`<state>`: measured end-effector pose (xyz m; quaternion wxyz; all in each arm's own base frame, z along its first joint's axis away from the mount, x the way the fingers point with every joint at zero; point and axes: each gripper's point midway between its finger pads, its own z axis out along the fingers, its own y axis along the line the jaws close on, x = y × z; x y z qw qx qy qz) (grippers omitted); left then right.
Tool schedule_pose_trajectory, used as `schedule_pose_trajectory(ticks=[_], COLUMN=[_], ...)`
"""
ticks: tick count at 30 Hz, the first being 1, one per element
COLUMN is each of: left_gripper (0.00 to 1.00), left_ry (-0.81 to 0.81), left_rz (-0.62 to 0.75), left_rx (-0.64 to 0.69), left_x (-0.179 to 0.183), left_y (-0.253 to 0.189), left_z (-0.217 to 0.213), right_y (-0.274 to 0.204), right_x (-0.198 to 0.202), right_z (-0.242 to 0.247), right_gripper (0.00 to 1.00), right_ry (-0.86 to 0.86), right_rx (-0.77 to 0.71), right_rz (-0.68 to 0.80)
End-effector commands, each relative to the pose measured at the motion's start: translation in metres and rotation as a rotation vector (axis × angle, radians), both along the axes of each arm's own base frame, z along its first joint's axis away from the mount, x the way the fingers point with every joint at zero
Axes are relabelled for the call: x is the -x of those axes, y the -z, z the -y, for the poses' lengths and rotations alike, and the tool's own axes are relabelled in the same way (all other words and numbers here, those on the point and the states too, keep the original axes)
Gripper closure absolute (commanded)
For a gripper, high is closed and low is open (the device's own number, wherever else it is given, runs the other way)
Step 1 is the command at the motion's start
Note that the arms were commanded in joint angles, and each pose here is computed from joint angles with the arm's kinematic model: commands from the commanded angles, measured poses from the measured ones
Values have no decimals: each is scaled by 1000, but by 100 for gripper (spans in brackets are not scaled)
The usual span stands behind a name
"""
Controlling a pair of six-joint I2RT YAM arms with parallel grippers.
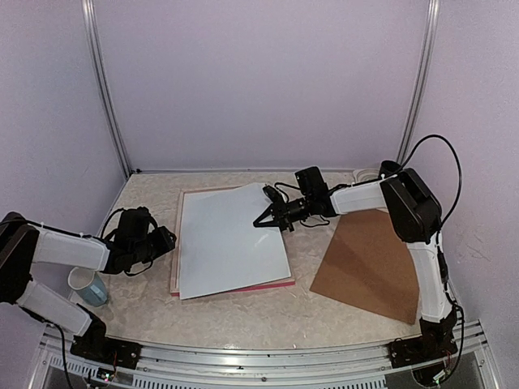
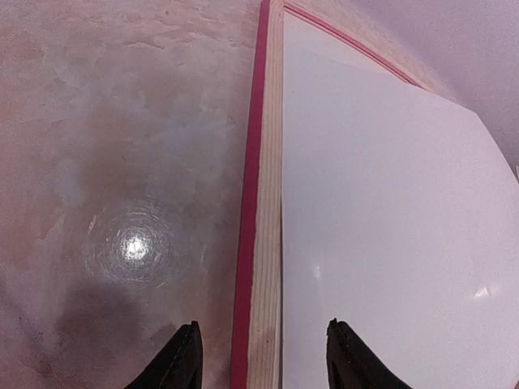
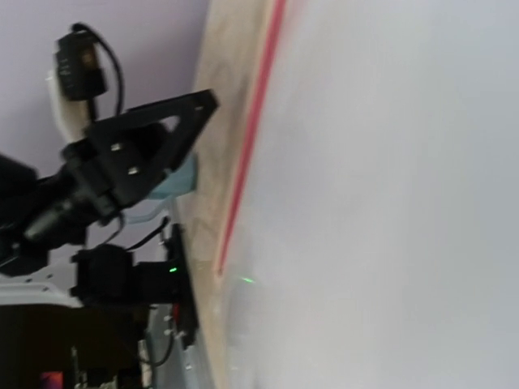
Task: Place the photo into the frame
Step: Place the photo on the mat board.
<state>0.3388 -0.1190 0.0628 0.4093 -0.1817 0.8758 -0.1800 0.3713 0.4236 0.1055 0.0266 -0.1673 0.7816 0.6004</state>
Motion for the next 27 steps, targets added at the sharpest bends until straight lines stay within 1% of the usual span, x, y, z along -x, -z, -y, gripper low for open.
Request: schedule_pose_trajectory(ticks=[1, 13, 27], left_gripper=[48, 48, 48], left_ry=[-10, -14, -12], left_rz=[-2, -2, -6], left_rx=[4, 7, 8], left_x=[3, 8, 8], left_y=[0, 2, 4], left_z=[-4, -7, -6], right_y=[2, 21, 36], right_x=[-10, -27, -34], right_z=[2, 0, -6], right_gripper=[91, 91, 90], right_ry=[43, 88, 55], right_rx=[55, 111, 136], right_rz=[57, 69, 58])
